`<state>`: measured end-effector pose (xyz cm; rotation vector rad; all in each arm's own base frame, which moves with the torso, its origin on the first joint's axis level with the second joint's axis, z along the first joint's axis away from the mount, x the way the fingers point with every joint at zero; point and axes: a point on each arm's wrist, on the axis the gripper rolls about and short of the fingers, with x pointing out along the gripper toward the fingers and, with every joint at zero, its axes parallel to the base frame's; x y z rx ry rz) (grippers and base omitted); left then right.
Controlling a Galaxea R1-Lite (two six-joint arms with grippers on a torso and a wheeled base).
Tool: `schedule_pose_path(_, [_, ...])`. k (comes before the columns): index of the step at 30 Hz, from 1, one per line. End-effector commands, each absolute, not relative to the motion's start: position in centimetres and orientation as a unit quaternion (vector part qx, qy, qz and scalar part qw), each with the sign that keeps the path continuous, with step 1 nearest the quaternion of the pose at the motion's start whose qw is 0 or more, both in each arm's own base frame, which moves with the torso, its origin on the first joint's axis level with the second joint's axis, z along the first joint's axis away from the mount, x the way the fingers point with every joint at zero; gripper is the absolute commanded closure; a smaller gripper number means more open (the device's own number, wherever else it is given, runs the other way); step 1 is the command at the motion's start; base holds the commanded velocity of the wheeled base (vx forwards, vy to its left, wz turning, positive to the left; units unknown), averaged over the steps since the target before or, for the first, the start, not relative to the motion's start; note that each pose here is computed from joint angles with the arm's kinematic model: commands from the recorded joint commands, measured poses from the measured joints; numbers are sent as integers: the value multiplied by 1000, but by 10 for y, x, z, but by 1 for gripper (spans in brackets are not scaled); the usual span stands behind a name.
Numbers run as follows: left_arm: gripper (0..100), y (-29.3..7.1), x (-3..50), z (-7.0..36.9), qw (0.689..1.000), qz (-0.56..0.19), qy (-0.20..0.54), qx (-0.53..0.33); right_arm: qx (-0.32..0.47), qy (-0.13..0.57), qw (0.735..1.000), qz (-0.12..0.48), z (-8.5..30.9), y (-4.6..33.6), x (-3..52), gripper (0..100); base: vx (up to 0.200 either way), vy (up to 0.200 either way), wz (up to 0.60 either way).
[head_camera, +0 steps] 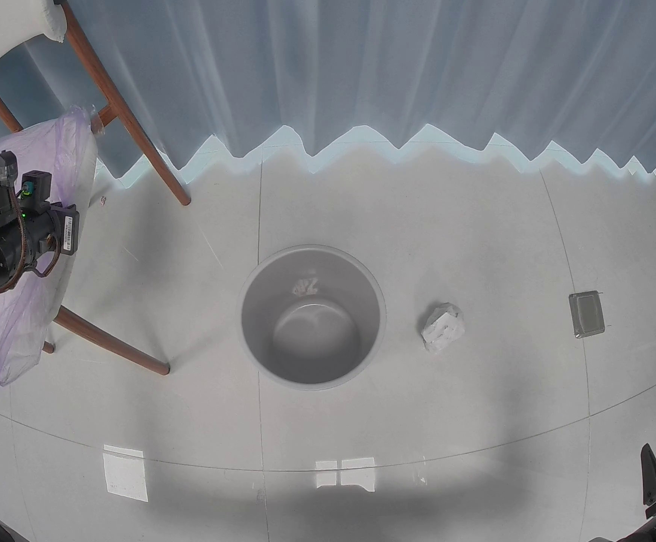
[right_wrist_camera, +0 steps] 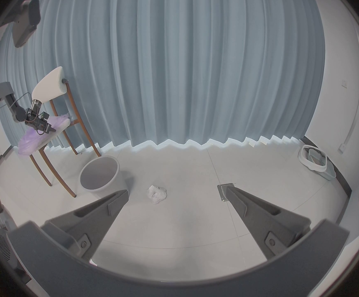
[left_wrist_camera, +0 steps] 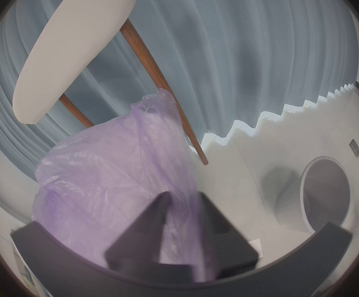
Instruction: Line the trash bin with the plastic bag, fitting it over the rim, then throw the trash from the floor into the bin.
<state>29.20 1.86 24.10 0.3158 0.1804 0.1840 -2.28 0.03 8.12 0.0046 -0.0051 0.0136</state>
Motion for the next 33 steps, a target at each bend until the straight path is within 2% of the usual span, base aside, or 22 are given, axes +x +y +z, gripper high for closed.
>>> schedule_pose_path(1, [100,26,288,243,980,96,88,153,2,-2,1000,7,76,0,-23,0,0,0,0])
schedule_pose_path(6, [100,36,271,247,981,102,80,146,2,-2,1000,7,76,0,-23,0,0,0,0])
schedule_pose_path(13, [100,38,240,243,990,67,74,100,2,-2,1000,7,76,0,-23,0,0,0,0])
schedule_pose_path(26, [100,39,219,231,995,43,58,72,3,-2,1000,7,76,0,-23,0,0,0,0])
schedule_pose_path(33, [100,41,214,230,998,32,-13,59,3,-2,1000,7,76,0,-23,0,0,0,0])
